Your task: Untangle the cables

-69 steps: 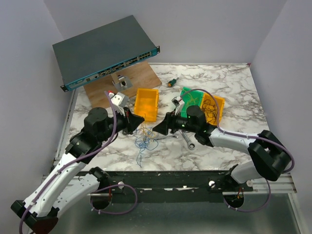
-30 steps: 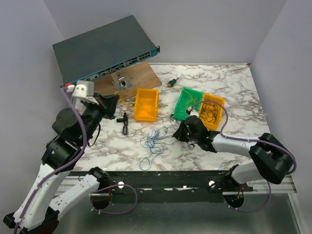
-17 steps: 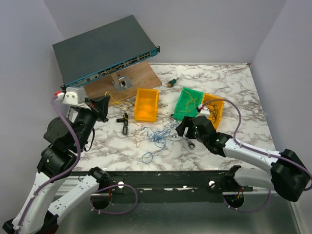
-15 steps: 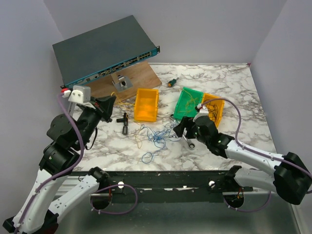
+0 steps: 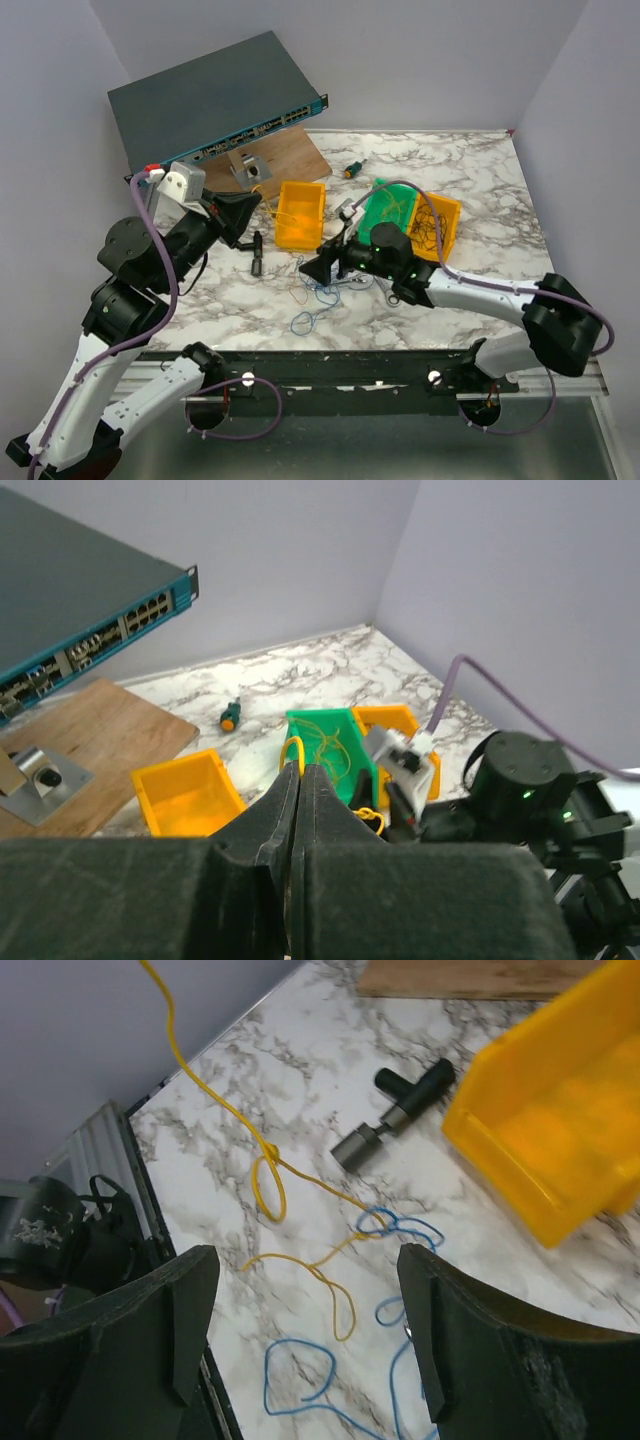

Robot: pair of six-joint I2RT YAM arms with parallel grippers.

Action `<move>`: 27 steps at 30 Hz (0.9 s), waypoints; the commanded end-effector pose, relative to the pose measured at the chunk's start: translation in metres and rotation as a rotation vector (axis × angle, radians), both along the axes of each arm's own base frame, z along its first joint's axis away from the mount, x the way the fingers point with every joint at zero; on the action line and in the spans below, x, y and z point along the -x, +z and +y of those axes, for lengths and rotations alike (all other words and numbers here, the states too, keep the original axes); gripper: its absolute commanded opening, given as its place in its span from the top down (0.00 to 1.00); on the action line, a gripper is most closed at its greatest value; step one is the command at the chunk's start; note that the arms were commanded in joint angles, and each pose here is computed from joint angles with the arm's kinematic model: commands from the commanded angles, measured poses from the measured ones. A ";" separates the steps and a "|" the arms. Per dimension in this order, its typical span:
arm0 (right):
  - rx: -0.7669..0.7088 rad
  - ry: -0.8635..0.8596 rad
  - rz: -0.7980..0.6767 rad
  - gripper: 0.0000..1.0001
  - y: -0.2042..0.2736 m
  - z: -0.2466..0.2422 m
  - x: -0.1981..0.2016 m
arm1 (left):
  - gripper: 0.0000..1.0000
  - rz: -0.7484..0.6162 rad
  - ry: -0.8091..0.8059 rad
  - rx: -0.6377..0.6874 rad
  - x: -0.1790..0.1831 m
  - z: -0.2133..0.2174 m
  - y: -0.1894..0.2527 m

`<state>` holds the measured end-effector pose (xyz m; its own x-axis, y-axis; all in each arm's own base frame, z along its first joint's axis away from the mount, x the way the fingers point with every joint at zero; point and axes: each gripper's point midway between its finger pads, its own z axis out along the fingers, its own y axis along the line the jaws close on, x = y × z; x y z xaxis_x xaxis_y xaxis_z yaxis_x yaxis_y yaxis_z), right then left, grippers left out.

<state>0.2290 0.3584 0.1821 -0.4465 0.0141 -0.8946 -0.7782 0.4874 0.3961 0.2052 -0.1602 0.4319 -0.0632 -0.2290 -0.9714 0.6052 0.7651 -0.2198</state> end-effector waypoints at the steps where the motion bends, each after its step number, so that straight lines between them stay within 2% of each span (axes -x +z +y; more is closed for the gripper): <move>1: -0.046 0.156 -0.171 0.21 0.023 0.054 0.014 | 1.00 -0.078 -0.042 0.021 0.014 0.001 0.031; 4: -0.042 0.115 -0.188 0.25 0.017 0.079 0.003 | 1.00 -0.092 -0.038 0.027 0.018 0.004 0.037; 6: -0.045 0.052 -0.179 0.33 0.017 0.086 -0.011 | 1.00 -0.091 -0.033 0.025 0.020 0.007 0.040; 8: -0.063 0.003 -0.168 0.52 0.024 0.088 -0.020 | 1.00 -0.083 -0.033 0.023 0.022 0.008 0.039; 10: -0.092 0.001 -0.183 0.79 0.038 0.086 -0.018 | 1.00 -0.056 -0.024 0.024 0.022 0.010 0.032; 11: -0.104 -0.003 -0.187 0.89 0.044 0.082 -0.017 | 1.00 -0.014 0.005 0.039 0.018 0.012 0.025; 12: -0.106 -0.002 -0.190 0.92 0.048 0.079 -0.014 | 1.00 0.028 0.027 0.043 0.013 0.013 0.013; 16: -0.104 0.008 -0.188 0.99 0.066 0.065 -0.004 | 1.00 0.171 0.038 0.022 -0.004 0.001 -0.049; 20: -0.062 -0.016 -0.145 0.99 0.066 0.049 0.002 | 1.00 0.244 -0.026 0.035 -0.008 -0.018 -0.095; 27: -0.021 -0.075 -0.081 0.99 0.066 0.030 0.003 | 0.98 0.246 -0.171 0.092 -0.002 -0.045 -0.129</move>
<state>0.2248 0.4001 0.2643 -0.3069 0.1072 -0.9457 -0.8172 0.4796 0.3195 0.2157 -0.1867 0.2754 -0.4009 -0.1921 -0.8958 0.5329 0.7464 -0.3986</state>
